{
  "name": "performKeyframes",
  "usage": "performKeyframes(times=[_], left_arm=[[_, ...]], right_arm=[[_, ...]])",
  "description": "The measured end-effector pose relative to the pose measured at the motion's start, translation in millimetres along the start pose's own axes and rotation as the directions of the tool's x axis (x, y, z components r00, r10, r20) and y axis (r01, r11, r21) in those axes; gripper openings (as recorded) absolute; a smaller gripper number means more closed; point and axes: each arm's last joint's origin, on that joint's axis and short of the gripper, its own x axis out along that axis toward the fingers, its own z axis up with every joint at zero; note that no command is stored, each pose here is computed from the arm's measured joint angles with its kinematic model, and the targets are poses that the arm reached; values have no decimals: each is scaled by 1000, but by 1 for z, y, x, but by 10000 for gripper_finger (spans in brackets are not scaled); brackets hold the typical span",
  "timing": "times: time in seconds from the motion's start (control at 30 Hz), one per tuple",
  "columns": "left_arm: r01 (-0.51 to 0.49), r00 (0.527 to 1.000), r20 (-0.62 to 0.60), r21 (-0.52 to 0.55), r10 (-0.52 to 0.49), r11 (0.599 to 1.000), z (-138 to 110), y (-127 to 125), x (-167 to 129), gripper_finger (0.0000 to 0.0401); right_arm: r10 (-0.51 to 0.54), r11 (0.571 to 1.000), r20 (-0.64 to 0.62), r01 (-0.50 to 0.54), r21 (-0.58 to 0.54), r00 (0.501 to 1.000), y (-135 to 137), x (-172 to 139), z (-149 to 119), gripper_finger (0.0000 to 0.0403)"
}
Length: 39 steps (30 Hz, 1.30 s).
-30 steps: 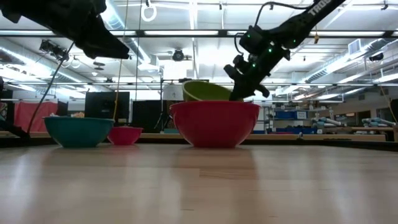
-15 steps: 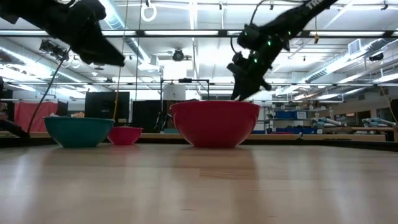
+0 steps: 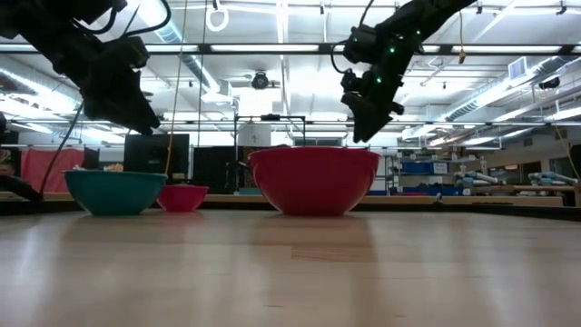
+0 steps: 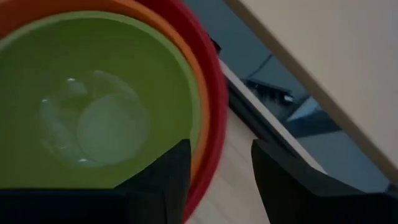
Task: Nest bowls inside each other
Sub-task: Stack the blue bowl on top of the green bowl
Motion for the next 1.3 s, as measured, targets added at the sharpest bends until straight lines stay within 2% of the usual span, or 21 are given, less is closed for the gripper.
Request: performKeyframes(times=[0.17, 0.3, 0.4, 0.5, 0.7, 0.83, 0.97, 1.07, 1.2, 1.3], left_arm=[[-49, 998, -29, -40, 48, 998, 0, 8, 2, 229], [-62, 990, -133, -122, 45, 991, -4, 15, 7, 228], [-41, 973, -229, -126, 11, 991, -7, 14, 16, 228], [-62, 955, -296, -98, 30, 993, -10, 12, 28, 228], [-122, 903, -415, -12, 106, 992, -5, 1, 54, 228], [-193, 828, -516, 103, 219, 976, -8, -1, 70, 220], [-198, 789, -554, 178, 264, 964, -7, -7, 85, 170], [-199, 784, -539, 254, 309, 947, -6, -12, 91, 113], [-185, 778, -537, 300, 326, 936, -5, -16, 93, 25], [-144, 796, -530, 304, 292, 942, -1, -24, 91, 13]], right_arm=[[2, 998, 32, 0, -59, 999, 22, -7, 0, 176], [-31, 994, 88, 40, -97, 996, 38, -23, 0, 176], [-28, 989, 130, 46, -137, 991, 50, -38, -1, 176], [-22, 988, 200, 52, -149, 980, 56, -54, 1, 176], [4, 987, 247, 36, -157, 969, 60, -69, 0, 176], [10, 986, 256, 32, -161, 967, 61, -72, 0, 176], [19, 985, 256, 25, -169, 966, 63, -72, 0, 176], [26, 984, 256, 21, -178, 966, 65, -73, -1, 176], [38, 979, 251, 14, -201, 967, 68, -80, -4, 176], [43, 978, 248, 10, -207, 968, 68, -82, -5, 176]])
